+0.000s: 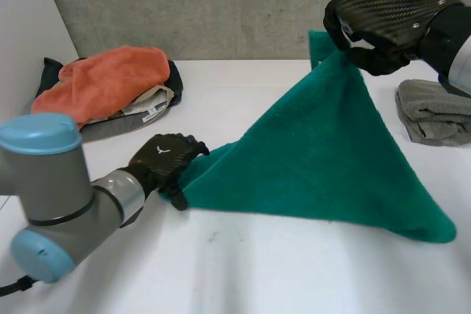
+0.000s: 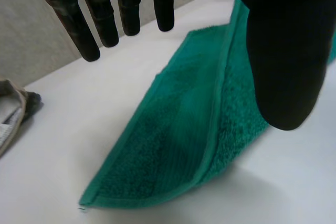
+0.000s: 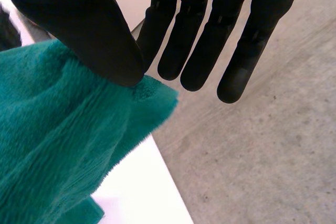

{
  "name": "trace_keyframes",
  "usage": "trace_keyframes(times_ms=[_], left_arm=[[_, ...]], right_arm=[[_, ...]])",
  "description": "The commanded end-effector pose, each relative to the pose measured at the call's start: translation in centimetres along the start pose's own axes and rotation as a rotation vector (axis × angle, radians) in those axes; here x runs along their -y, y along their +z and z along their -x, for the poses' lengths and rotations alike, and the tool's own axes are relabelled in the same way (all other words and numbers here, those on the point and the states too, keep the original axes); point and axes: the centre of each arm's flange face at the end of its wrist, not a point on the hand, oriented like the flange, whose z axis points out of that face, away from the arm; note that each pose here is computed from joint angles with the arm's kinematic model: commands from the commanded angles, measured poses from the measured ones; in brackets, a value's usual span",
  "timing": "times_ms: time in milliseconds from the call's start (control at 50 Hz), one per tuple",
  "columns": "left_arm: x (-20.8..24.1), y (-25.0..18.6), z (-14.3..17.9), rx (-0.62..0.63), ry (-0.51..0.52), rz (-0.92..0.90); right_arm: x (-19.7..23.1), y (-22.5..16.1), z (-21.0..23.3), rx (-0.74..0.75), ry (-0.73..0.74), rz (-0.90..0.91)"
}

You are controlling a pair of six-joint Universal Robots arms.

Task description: Fold the laundry.

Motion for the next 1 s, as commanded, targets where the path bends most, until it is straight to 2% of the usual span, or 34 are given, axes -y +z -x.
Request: trace_keyframes(times_ms=[20, 120, 200, 260, 360, 520, 600, 680, 780, 920, 1000], left_arm=[[-1.2, 3.1, -0.5, 0.016, 0.006, 0.035], [-2.1, 3.1, -2.0, -0.016, 0.006, 0.103], [0.3, 2.2, -1.4, 0.014, 0.013, 0.041], [2.4, 0.8, -0.8, 0.039, 0.02, -0.02], [3.3, -0.5, -0.9, 0.046, 0.03, -0.053], [4.8, -2.6, -0.9, 0.065, 0.051, -0.103], [4.9, -3.2, -1.0, 0.063, 0.053, -0.107], [4.9, -3.5, -1.3, 0.058, 0.054, -0.108], [4.6, -3.7, -1.7, 0.047, 0.055, -0.1], [4.6, -3.7, -1.8, 0.043, 0.058, -0.102], [4.8, -3.4, -1.3, 0.057, 0.06, -0.116]], right_arm=[[1.5, -1.2, -0.4, -0.031, 0.032, -0.036], [1.3, -1.1, -0.5, -0.028, 0.063, -0.042], [0.0, -1.2, 0.3, 0.005, 0.074, 0.011], [-2.8, -1.3, 0.3, 0.016, 0.074, 0.118], [-8.4, -0.9, -1.9, 0.002, 0.065, 0.295], [-10.6, -1.3, -1.0, 0.138, -0.022, 0.458], [-11.7, 0.2, -1.1, 0.171, -0.1, 0.451], [-11.7, 2.5, 0.5, 0.202, -0.175, 0.356], [-14.5, 6.0, 2.5, 0.202, -0.233, 0.271], [-18.8, 8.4, 5.4, 0.287, -0.204, 0.319], [-21.1, 9.0, 6.0, 0.301, -0.248, 0.373]])
